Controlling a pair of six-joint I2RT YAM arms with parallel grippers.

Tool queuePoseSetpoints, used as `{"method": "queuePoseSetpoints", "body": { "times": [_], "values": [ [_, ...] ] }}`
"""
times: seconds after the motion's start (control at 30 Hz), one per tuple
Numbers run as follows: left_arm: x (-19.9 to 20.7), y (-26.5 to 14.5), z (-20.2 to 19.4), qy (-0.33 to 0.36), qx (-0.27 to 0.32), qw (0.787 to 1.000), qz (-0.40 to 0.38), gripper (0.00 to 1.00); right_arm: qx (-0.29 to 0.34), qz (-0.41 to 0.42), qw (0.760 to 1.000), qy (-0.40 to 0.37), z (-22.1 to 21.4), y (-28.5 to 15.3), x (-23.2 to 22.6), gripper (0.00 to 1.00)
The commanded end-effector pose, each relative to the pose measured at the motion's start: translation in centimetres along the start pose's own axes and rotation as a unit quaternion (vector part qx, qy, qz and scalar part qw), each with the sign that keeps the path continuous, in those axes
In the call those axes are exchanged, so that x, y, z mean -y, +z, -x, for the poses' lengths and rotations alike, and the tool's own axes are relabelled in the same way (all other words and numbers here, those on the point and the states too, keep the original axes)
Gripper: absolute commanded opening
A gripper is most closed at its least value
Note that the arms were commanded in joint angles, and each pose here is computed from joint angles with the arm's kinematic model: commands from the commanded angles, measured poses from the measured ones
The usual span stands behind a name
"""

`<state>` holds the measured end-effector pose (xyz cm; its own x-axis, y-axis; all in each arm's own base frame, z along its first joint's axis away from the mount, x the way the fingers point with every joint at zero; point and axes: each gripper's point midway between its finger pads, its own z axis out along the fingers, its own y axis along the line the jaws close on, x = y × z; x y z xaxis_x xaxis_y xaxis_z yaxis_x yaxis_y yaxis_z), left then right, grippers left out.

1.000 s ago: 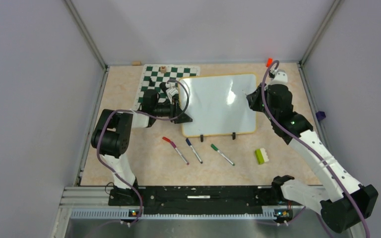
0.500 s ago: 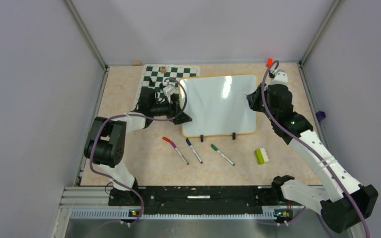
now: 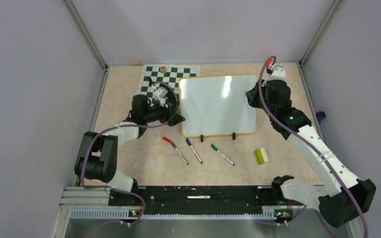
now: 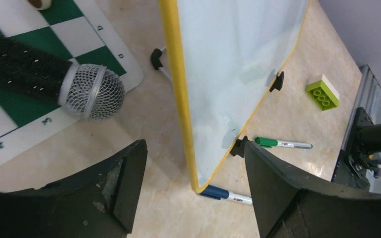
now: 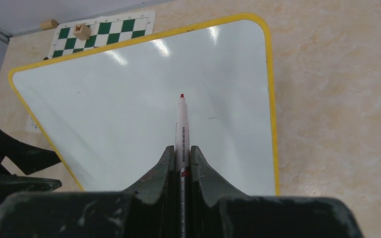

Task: Write a sentence on the whiteboard
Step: Move the whiteboard to the center of the board, then hold the whiteboard on the whiteboard stand.

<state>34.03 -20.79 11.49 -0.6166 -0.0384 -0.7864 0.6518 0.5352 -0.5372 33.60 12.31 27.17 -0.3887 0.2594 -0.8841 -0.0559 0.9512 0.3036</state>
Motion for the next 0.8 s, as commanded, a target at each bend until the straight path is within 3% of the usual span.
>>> {"method": "queuePoseSetpoints", "body": {
  "times": [0.0, 0.27, 0.5, 0.77],
  "values": [
    [0.8, -2.6, 3.5, 0.046, 0.078, 0.995, 0.052, 0.74, 0.026, 0.023, 0.999, -0.003, 2.8, -0.2, -1.3, 0.00],
    [2.4, -5.2, 3.7, 0.086, 0.111, 0.987, 0.077, 0.68, -0.005, 0.113, 0.994, 0.008, 3.0, 0.6, -5.4, 0.00],
    [4.6, -6.4, 4.8, 0.124, 0.145, 0.980, 0.055, 0.71, 0.015, 0.225, 0.974, 0.006, 4.7, -0.6, -10.6, 0.00],
    [3.4, -7.7, 4.7, 0.109, 0.177, 0.972, 0.111, 0.70, 0.017, 0.242, 0.970, -0.019, 4.5, -0.3, -12.9, 0.00]
  ]
}}
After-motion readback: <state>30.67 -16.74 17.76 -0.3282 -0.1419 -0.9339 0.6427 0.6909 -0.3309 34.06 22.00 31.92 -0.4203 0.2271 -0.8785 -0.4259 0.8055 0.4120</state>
